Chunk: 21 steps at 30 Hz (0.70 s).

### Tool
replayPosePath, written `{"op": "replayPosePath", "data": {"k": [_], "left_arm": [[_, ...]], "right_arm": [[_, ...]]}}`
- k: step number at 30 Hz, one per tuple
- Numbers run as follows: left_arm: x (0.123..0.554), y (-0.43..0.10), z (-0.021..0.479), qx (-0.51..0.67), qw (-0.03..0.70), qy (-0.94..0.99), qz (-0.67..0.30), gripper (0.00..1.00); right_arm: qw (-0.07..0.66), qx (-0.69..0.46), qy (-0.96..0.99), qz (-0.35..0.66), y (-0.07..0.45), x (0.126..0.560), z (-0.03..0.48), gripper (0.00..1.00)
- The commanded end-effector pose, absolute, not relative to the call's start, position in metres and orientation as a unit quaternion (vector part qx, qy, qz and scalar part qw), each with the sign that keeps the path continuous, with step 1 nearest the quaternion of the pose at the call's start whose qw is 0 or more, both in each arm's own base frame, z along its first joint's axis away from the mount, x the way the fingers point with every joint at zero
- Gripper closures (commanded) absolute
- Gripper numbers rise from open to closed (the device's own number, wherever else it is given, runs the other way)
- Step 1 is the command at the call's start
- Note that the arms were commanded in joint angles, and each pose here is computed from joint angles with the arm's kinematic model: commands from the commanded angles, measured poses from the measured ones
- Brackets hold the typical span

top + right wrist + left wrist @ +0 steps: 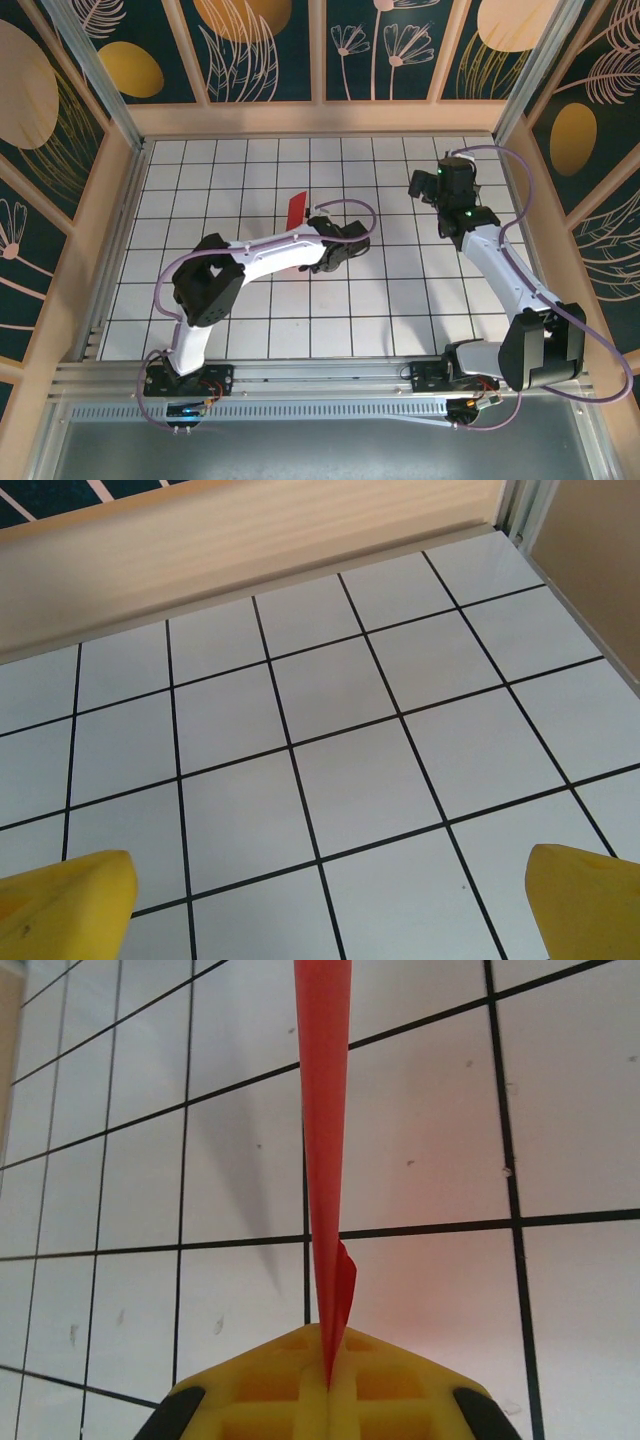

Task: Fold a paper plane with a square sheet of paper (fold left side to right side)
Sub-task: Turn over the paper at the center of the table.

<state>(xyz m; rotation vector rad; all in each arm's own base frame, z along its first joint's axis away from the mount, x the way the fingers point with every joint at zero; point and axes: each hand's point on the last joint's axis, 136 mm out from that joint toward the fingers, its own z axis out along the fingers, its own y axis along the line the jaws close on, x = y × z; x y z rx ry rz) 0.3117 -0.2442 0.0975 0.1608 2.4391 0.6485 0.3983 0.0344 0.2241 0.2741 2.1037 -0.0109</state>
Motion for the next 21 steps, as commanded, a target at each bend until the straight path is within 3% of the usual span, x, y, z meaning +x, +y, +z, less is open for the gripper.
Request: {"op": "replayPosePath", "data": {"k": [1, 8, 13, 21], "left_arm": [[0.311, -0.238, 0.099, 0.028, 0.303, 0.916, 0.260, 1.00], [0.308, -0.297, 0.064, 0.020, 0.249, 0.962, 0.109, 1.00], [0.314, -0.311, 0.059, 0.017, 0.232, 0.970, 0.071, 1.00], [0.334, -0.339, 0.049, 0.002, 0.196, 0.980, -0.034, 0.87]], "right_arm": [[0.508, 0.124, 0.853, -0.010, 0.027, 0.398, 0.233, 0.01], [0.503, 0.124, 0.855, -0.003, 0.025, 0.397, 0.229, 0.01], [0.501, 0.121, 0.857, -0.002, 0.024, 0.397, 0.228, 0.01], [0.492, 0.116, 0.863, 0.018, 0.028, 0.396, 0.221, 0.01]]}}
